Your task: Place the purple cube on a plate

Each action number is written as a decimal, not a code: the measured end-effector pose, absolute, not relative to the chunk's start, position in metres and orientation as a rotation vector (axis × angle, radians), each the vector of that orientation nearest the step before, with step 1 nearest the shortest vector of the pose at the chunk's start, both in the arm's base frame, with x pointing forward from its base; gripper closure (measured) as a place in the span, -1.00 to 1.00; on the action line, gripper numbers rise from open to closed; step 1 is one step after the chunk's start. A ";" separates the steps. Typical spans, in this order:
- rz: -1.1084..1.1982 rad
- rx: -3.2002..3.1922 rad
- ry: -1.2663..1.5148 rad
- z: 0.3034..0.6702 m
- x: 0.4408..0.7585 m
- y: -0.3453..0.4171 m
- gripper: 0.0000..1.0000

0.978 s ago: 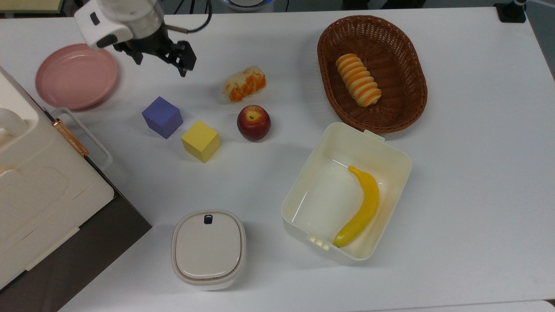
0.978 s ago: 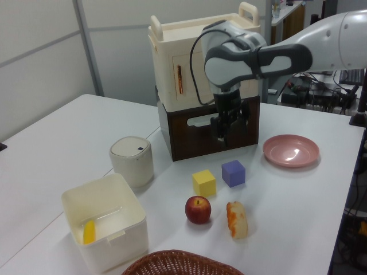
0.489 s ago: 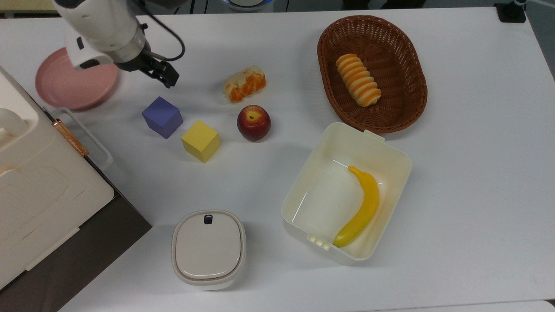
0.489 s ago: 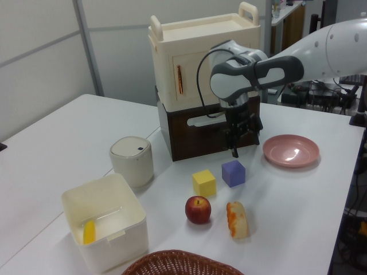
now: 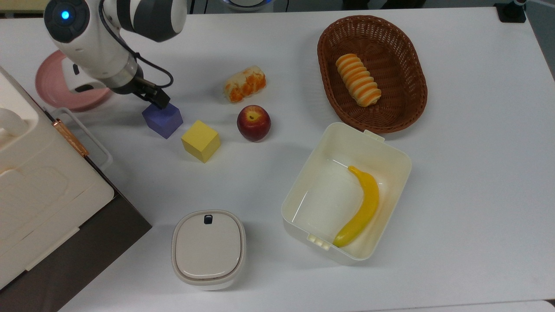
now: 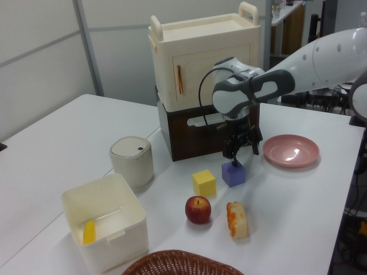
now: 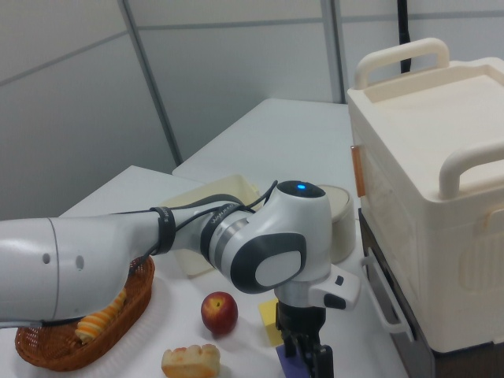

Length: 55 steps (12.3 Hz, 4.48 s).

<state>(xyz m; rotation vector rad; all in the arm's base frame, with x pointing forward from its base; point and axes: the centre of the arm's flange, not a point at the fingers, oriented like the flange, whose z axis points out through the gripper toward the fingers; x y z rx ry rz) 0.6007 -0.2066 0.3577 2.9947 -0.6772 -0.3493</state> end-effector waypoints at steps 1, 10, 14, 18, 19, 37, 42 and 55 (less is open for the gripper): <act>-0.342 2.993 -0.687 0.353 0.603 -0.206 -1.00; -0.329 3.061 -0.779 0.357 0.616 -0.175 -1.00; -0.323 3.051 -0.759 0.332 0.624 -0.170 -1.00; -0.220 3.036 -0.750 0.327 0.632 -0.179 -0.56; -0.209 3.027 -0.737 0.328 0.632 -0.180 -0.24; -0.149 3.067 -0.421 0.394 0.481 -0.375 -0.22; -0.112 3.039 -0.450 0.383 0.482 -0.397 -0.51; 0.034 3.052 -0.136 0.531 0.587 -0.053 -1.00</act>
